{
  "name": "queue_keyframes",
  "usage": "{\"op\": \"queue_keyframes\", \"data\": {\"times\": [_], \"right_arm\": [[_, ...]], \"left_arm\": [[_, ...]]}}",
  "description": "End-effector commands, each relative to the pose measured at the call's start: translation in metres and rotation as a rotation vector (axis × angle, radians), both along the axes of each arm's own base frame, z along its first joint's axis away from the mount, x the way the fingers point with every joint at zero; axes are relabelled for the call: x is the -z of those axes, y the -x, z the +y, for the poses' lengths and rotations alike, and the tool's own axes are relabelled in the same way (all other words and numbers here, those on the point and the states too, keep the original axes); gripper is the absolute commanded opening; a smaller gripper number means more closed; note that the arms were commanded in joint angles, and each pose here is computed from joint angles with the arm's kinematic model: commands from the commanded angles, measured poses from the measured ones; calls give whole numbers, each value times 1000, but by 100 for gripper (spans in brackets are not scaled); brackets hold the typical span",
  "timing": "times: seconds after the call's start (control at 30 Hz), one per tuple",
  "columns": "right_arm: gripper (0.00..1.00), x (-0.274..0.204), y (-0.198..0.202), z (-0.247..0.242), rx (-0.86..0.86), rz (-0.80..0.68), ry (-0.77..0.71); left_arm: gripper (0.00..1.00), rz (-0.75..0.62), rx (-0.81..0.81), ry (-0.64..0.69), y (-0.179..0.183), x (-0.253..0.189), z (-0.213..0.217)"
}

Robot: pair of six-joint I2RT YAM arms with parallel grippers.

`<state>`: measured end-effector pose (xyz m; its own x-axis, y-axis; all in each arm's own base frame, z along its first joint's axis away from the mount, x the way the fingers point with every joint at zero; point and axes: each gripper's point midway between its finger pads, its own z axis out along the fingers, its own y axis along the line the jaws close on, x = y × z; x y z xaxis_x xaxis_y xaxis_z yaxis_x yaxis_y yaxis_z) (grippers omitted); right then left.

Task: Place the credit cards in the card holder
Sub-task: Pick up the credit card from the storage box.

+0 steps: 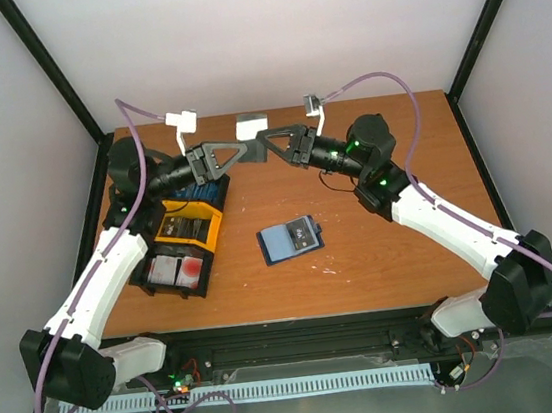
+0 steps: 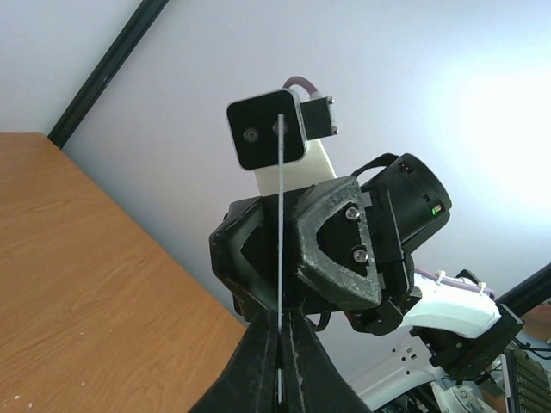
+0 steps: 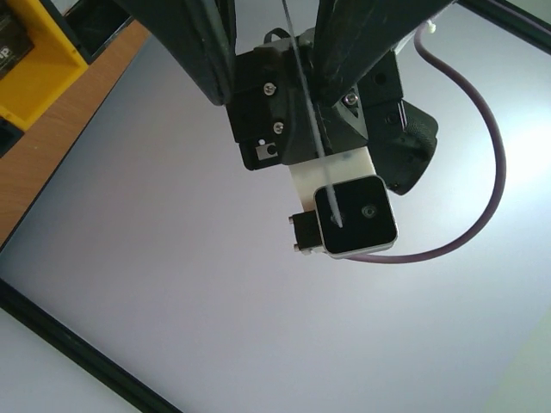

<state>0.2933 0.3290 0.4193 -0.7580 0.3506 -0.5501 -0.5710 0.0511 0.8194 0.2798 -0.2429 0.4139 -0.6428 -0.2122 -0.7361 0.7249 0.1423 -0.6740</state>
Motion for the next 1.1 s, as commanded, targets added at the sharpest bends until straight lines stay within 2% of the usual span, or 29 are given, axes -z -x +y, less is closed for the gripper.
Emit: {"op": "queue_keyframes", "data": {"times": [0.0,0.17,0.43,0.47,0.5,0.63,0.7,0.77,0.93,1.07], "right_arm": [[25,-15,10,-6,19,-44,-33],[14,-16,13,-5,5,-50,-39],[3,-22,17,-3,-24,-73,-54],[3,-21,17,-3,-22,-71,-51],[3,-20,17,-3,-19,-68,-46],[3,4,8,-9,47,-29,59],[3,26,2,-19,103,-3,158],[3,56,-3,-33,156,29,281],[3,147,-10,-82,221,188,528],[3,207,-6,-106,211,297,656]], "left_arm": [[1,-64,25,53,14,-24,1],[1,-60,24,59,12,-24,0],[1,-29,25,46,7,-16,-3],[4,-24,23,43,5,-14,-4],[11,-23,19,37,4,-13,-4],[50,58,-96,-52,-14,13,1],[66,119,-202,-142,-29,43,10],[75,219,-294,-251,-38,85,21],[79,439,-377,-443,-34,181,39],[71,548,-368,-538,-25,233,37]]}}
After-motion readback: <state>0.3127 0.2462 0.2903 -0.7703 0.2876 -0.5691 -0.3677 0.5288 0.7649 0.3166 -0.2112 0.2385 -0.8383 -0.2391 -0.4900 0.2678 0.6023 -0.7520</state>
